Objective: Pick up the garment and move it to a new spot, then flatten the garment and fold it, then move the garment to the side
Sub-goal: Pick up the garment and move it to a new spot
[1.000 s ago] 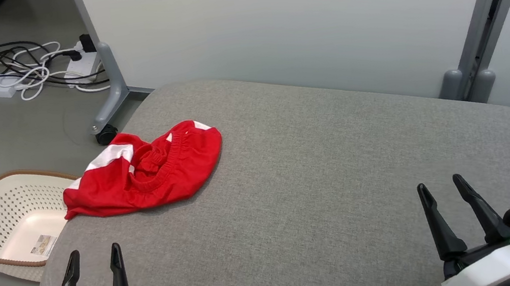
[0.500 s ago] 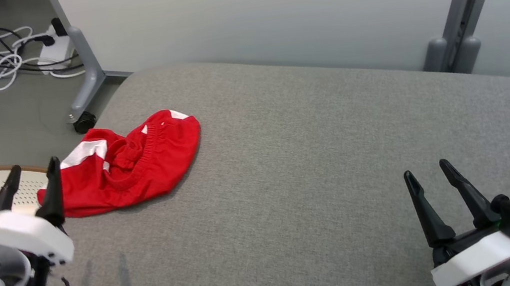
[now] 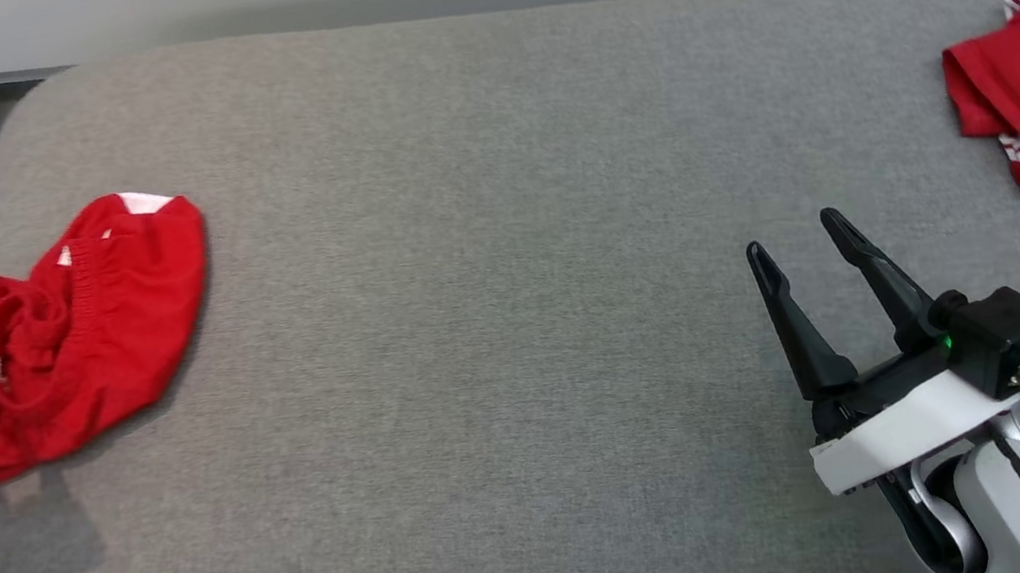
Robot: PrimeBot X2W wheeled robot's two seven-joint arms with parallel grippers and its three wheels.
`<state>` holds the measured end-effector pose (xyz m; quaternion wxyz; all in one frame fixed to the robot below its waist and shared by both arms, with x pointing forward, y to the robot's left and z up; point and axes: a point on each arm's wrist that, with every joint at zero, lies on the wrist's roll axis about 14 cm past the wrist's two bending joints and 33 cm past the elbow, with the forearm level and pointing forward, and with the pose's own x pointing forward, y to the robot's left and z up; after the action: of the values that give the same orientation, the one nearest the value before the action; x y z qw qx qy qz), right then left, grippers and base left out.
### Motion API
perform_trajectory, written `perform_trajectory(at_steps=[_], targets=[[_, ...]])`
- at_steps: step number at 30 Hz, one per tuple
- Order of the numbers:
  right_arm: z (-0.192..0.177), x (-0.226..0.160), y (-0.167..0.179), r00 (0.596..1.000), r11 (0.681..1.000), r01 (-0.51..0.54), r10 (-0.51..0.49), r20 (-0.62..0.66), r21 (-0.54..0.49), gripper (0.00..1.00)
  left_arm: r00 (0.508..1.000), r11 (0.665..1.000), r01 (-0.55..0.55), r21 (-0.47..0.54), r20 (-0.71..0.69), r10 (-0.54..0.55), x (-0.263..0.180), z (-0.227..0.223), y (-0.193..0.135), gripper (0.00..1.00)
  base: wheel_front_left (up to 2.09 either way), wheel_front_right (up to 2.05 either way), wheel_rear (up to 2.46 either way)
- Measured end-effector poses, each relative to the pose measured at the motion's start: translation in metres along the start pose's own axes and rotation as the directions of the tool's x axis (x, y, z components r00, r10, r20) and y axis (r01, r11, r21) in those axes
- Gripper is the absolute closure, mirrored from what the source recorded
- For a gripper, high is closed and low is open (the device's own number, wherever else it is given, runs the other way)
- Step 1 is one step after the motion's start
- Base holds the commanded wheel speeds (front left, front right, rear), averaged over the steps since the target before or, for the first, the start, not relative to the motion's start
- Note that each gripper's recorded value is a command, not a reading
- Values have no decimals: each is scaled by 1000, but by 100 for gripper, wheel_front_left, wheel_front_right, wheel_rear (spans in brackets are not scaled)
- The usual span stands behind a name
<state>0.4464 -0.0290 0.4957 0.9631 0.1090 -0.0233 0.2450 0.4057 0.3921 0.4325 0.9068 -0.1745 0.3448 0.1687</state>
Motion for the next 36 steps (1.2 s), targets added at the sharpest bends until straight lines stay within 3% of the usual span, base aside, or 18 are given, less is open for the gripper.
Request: perform_trajectory(at_steps=[7,11,12,13,14,15,16,17,18,22,29,32,36], targets=[[-17,-9,-38,994,995,102,-102,-38,-6,0,981,999,-36,-4,-191,35,43,-36,-8,0,0,0,0],[-26,-13,-51,989,991,135,-135,-60,-9,0,941,1000,-15,-11,-337,11,57,-74,-25,0,0,0,0],[-28,-13,-52,988,990,139,-139,-64,-9,0,930,1000,-13,-8,-369,9,58,-80,-27,3,0,0,0],[-29,-14,-53,988,990,142,-142,-67,-9,0,923,1000,-10,-6,-386,7,58,-81,-27,13,0,0,0],[-30,-14,-54,987,990,142,-142,-69,-9,0,917,1000,-9,-7,-399,6,57,-82,-27,13,0,0,0],[-30,-13,-53,988,990,140,-140,-69,-10,0,912,1000,-6,-10,-409,1,56,-82,-27,22,0,0,0],[-30,-11,-52,988,990,138,-138,-67,-10,0,908,1000,1,-11,-418,-5,56,-83,-29,49,0,0,0],[-29,-10,-52,989,991,136,-136,-64,-10,0,907,1000,8,-8,-421,-11,55,-83,-31,65,0,0,0],[-29,-9,-52,989,991,133,-134,-62,-11,0,911,1000,14,-2,-412,-13,56,-80,-32,100,0,0,0],[-25,-8,-48,990,992,127,-127,-55,-12,0,934,999,36,18,-357,-27,54,-69,-35,100,0,0,0],[-3,-13,-40,992,992,124,-124,-9,-7,0,988,988,86,128,-138,-68,37,-7,-44,100,0,0,0],[7,-20,-36,992,992,125,-125,10,-2,0,988,974,151,169,-69,-141,24,16,-67,100,0,0,0],[21,-34,-32,990,990,139,-139,37,4,0,966,928,250,278,-3,-259,-1,40,-110,100,0,0,0]])
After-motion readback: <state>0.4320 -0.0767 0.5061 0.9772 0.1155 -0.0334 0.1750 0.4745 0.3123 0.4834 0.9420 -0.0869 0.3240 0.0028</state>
